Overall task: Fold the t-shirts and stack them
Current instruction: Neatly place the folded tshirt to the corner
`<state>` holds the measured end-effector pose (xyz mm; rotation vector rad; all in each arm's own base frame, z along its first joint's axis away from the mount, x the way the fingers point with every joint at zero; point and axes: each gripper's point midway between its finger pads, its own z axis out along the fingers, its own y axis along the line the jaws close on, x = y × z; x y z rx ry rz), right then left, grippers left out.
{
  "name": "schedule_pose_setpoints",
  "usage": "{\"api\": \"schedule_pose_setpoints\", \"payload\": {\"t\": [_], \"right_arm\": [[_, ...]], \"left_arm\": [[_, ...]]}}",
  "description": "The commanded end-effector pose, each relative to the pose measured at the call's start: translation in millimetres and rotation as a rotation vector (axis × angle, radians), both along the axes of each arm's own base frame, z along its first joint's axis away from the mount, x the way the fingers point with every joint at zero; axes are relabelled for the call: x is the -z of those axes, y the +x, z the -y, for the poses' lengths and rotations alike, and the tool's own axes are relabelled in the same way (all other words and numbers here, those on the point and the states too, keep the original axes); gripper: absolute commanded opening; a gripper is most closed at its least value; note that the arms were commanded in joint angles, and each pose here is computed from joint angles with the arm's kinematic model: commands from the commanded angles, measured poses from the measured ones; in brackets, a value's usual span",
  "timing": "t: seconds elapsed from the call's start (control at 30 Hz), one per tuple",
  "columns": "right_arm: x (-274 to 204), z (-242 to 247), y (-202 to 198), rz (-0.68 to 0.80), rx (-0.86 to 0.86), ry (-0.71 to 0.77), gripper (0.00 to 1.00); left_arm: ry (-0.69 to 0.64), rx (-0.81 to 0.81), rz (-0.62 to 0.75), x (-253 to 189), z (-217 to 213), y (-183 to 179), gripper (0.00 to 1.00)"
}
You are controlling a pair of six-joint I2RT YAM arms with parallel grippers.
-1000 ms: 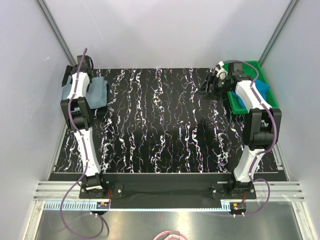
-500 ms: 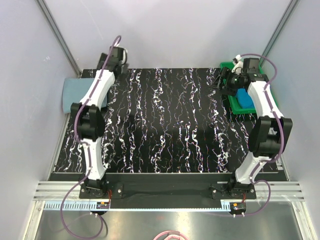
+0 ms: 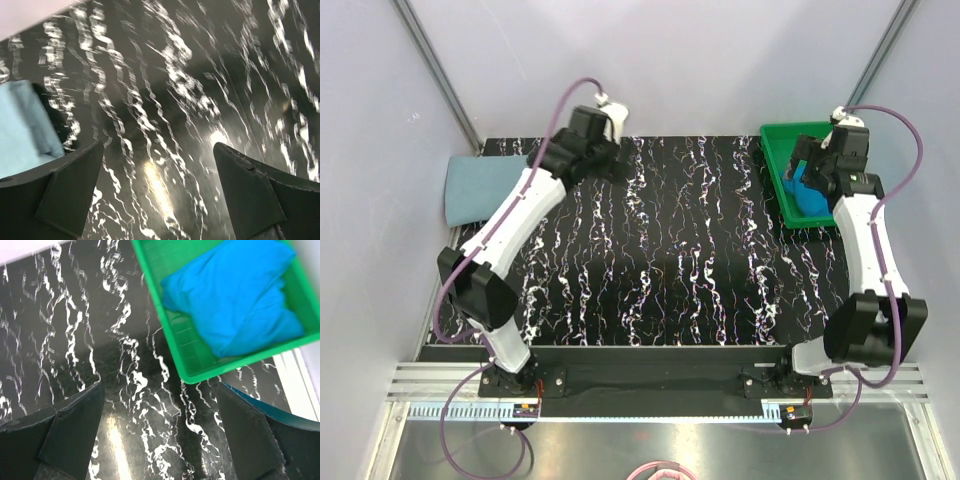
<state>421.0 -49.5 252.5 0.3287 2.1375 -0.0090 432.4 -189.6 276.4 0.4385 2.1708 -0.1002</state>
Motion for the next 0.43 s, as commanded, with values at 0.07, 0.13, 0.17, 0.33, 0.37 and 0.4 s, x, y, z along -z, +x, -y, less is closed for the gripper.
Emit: {"api": "schedule_pose_setpoints", "payload": {"t": [0.07, 0.13, 0.17, 0.33, 0.37, 0.4], "right_arm": [[-46, 17, -19, 0.202, 0.117, -0.053, 1.0], [-42, 15, -26, 0.19, 0.112, -0.048, 1.0], [-40, 15, -32, 0.168, 0.116, -0.043, 1.0], [-39, 8, -44, 0.084, 0.097, -0.017, 1.0], [-36, 9, -50, 0.046, 0.111, -0.018, 1.0], [-33, 10, -51, 0.024, 0.113, -0.018, 1.0]], "left_arm": [[0.161, 0.075, 0.058, 0, 10, -20, 0.99], [0.197, 0.052, 0.091, -8, 8, -19, 0.99], [0.185, 0.049, 0.111, -16, 10, -18, 0.99], [0.151, 0.048, 0.17, -43, 13, -14, 0.99], [0.148, 0.05, 0.169, -43, 14, -13, 0.99], [0.138, 0.045, 0.171, -45, 14, -13, 0.99]]}}
